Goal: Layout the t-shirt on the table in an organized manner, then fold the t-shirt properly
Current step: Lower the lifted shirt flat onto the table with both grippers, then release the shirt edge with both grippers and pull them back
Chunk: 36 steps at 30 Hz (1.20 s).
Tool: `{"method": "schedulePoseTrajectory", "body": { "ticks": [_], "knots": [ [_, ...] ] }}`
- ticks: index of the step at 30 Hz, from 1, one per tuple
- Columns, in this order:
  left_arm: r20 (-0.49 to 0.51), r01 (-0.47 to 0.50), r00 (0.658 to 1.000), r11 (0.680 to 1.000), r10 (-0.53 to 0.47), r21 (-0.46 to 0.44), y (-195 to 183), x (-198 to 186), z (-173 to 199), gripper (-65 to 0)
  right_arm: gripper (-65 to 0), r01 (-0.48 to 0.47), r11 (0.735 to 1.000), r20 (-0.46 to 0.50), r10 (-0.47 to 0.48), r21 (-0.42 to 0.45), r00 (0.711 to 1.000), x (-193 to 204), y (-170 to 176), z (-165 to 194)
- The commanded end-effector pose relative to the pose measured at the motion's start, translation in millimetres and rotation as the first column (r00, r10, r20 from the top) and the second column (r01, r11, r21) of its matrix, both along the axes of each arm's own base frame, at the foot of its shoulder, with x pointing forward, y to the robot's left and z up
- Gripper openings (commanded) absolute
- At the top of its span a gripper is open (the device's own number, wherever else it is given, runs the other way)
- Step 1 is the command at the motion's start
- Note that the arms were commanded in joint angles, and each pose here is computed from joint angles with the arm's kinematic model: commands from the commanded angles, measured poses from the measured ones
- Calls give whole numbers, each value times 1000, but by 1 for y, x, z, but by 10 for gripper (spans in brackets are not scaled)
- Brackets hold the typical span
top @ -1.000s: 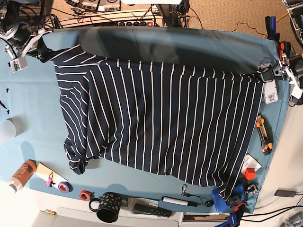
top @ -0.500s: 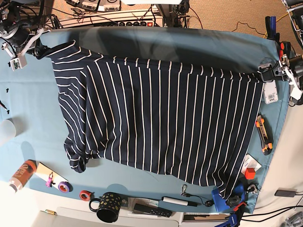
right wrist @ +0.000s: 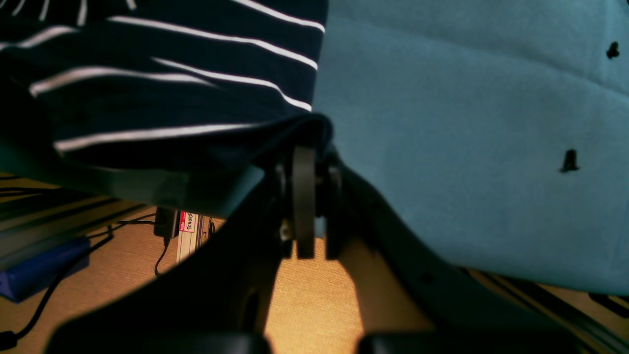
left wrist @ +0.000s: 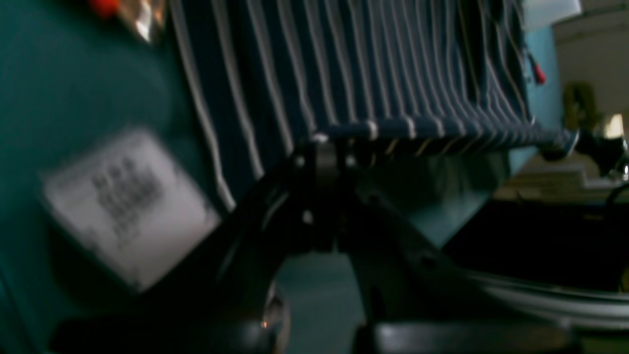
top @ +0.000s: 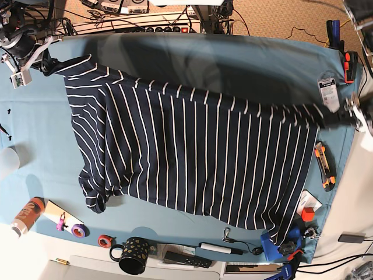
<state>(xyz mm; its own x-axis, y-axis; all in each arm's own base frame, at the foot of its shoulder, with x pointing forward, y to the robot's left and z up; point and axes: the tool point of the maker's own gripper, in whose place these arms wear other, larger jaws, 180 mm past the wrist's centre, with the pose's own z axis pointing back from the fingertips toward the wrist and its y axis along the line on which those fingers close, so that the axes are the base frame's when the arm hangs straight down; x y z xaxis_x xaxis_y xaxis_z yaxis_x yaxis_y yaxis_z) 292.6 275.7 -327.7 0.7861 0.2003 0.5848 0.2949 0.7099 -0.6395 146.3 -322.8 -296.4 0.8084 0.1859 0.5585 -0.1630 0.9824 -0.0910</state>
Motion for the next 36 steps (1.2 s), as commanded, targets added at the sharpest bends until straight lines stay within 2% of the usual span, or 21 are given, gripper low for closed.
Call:
{"method": "schedulePoseTrajectory", "body": {
  "ticks": [1, 2, 5, 8, 12, 14, 18, 21, 26, 30, 36],
  "knots": [
    [83, -13, 996, 1000, 12, 21, 10, 16, 28, -650, -650, 0, 999, 11, 1, -43, 1000, 2, -8, 8],
    [89, -8, 996, 999, 3, 50, 11, 20, 30, -650, -650, -1, 999, 19, 2, -42, 1000, 3, -8, 9],
    [1, -16, 1000, 974, 16, 225, 23, 17, 17, -650, -650, -2, 999, 38, 4, -38, 999, 6, -7, 10],
    [11, -48, 999, 926, 47, 375, 30, 22, 22, -650, -650, -4, 999, 62, 6, -33, 998, 9, -6, 13],
    [72, -97, 995, 856, 69, 508, 25, 24, 30, -650, -650, -7, 1000, 89, 10, -29, 996, 13, -5, 16],
    [82, -84, 995, 852, 48, 517, 9, 15, 26, -650, -650, -7, 1000, 89, 10, -29, 996, 13, -5, 16],
    [40, -30, 999, 879, 13, 475, -28, -16, 3, -650, -650, -7, 1000, 85, 9, -30, 996, 12, -5, 16],
    [-10, -5, 1000, 895, 11, 447, -42, -37, -15, -650, -650, -4, 999, 62, 6, -33, 998, 9, -6, 13],
    [-91, 27, 996, 893, 16, 450, -41, -67, -35, -650, -650, 44, 998, 15, -45, 37, 999, -8, 8, -7],
    [-131, 60, 991, 886, 1, 461, -45, -90, -40, -650, -650, 65, 993, -69, -58, 97, 996, -31, 22, -23],
    [-212, 109, 977, 882, -10, 458, -47, -126, -54, -650, -650, 75, 991, -120, -62, 113, 991, -50, 26, -30]
  ]
}}
